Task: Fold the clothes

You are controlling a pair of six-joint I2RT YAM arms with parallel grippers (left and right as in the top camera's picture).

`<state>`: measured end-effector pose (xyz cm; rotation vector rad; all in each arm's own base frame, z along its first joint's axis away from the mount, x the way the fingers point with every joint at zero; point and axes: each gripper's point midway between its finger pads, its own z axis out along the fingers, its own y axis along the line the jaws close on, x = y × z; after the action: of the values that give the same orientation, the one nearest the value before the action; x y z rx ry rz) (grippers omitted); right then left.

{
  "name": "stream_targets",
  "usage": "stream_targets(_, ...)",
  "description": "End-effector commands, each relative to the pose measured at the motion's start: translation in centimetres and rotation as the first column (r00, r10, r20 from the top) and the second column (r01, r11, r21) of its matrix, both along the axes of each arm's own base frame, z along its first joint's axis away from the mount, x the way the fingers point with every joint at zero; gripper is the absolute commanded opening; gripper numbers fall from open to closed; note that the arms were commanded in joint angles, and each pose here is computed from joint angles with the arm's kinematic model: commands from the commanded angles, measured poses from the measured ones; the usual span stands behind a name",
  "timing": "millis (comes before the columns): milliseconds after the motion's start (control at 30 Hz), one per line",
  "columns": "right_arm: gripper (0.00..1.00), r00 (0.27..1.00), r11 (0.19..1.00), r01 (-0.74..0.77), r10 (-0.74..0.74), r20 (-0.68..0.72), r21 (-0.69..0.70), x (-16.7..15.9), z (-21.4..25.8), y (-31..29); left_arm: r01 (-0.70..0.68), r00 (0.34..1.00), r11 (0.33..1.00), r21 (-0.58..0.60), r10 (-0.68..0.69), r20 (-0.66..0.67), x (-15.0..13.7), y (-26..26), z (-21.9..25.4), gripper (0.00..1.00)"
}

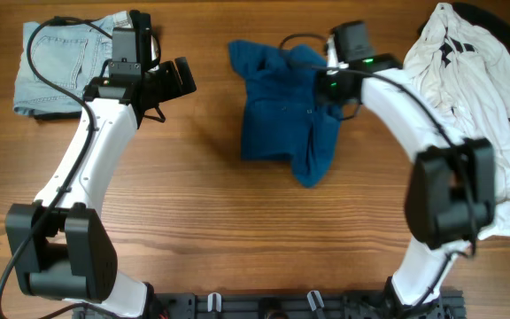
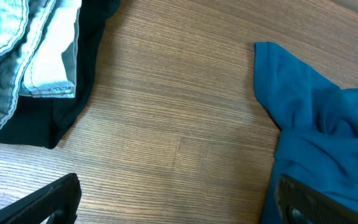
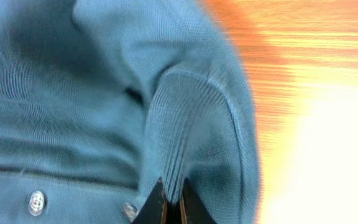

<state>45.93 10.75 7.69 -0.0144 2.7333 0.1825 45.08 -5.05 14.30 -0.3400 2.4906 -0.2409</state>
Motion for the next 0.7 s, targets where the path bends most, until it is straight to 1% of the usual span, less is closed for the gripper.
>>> stream_targets(0, 0.04, 0.993, 0.993, 0.098, -0.102, 0.056, 0.07, 0.1, 5.5, -4.3, -0.016, 1.0, 1.0, 0.001, 0.016, 0.013, 0.1, 0.3, 0.6, 1.0)
stream_targets(33, 0.04, 0.997, 0.993, 0.065, -0.07, 0.038, 0.102, -0.3, 5.6, -4.5, -0.016, 1.0, 1.0, 0.001, 0.016, 0.013, 0.2, 0.3, 0.6, 1.0)
stream_targets(67, 0.12, 0.999, 0.99, 0.031, -0.035, 0.027, 0.134, -0.6, 5.6, -4.5, -0.016, 1.0, 1.0, 0.001, 0.016, 0.013, 0.2, 0.3, 0.6, 1.0)
stream_targets(100, 0.33, 1.0, 0.987, 0.008, -0.011, 0.016, 0.162, -0.9, 5.6, -4.5, -0.016, 1.0, 1.0, 0.001, 0.016, 0.013, 0.2, 0.3, 0.6, 1.0)
stream_targets(133, 0.61, 1.0, 0.984, -0.002, 0.002, 0.0, 0.179, -1.3, 5.5, -4.7, -0.016, 1.0, 1.0, 0.001, 0.016, 0.013, 0.2, 0.3, 0.6, 1.0)
stream_targets(167, 0.77, 1.0, 0.984, -0.008, 0.011, -0.012, 0.18, -1.7, 5.3, -4.8, -0.016, 1.0, 1.0, 0.001, 0.016, 0.013, 0.2, 0.3, 0.6, 1.0)
stream_targets(200, 0.88, 1.0, 0.984, -0.004, 0.009, -0.026, 0.18, -2.0, 5.2, -4.9, -0.016, 1.0, 1.0, 0.001, 0.016, 0.013, 0.2, 0.3, 0.6, 1.0)
stream_targets(267, 0.96, 0.999, 0.984, -0.006, 0.015, -0.05, 0.177, -2.5, 5.0, -4.9, -0.016, 1.0, 1.0, 0.001, 0.016, 0.013, 0.2, 0.3, 0.6, 1.0)
stream_targets(333, 0.99, 0.997, 0.985, -0.007, 0.021, -0.08, 0.175, -3.2, 4.7, -4.9, -0.016, 1.0, 1.0, 0.001, 0.016, 0.013, 0.2, 0.3, 0.6, 1.0)
stream_targets(433, 1.0, 0.992, 0.977, -0.011, 0.036, -0.118, 0.211, -3.8, 3.6, -4.2, -0.016, 1.0, 1.0, 0.001, 0.016, 0.013, 0.2, 0.3, 0.6, 1.0)
stream_targets(533, 1.0, 0.983, 0.966, 0.008, 0.04, -0.18, 0.26, -4.2, 1.6, -3.5, -0.016, 1.0, 1.0, 0.001, 0.016, 0.013, 0.2, 0.3, 0.6, 1.0)
stream_targets(600, 1.0, 0.978, 0.958, 0.005, 0.056, -0.201, 0.288, -4.1, 0.4, -2.9, -0.016, 1.0, 1.0, 0.001, 0.016, 0.013, 0.2, 0.3, 0.6, 1.0)
stream_targets(667, 1.0, 0.977, 0.958, 0.001, 0.061, -0.206, 0.287, -3.7, -0.5, -2.6, -0.015, 1.0, 1.0, 0.001, 0.015, 0.014, 0.2, 0.3, 0.6, 1.0)
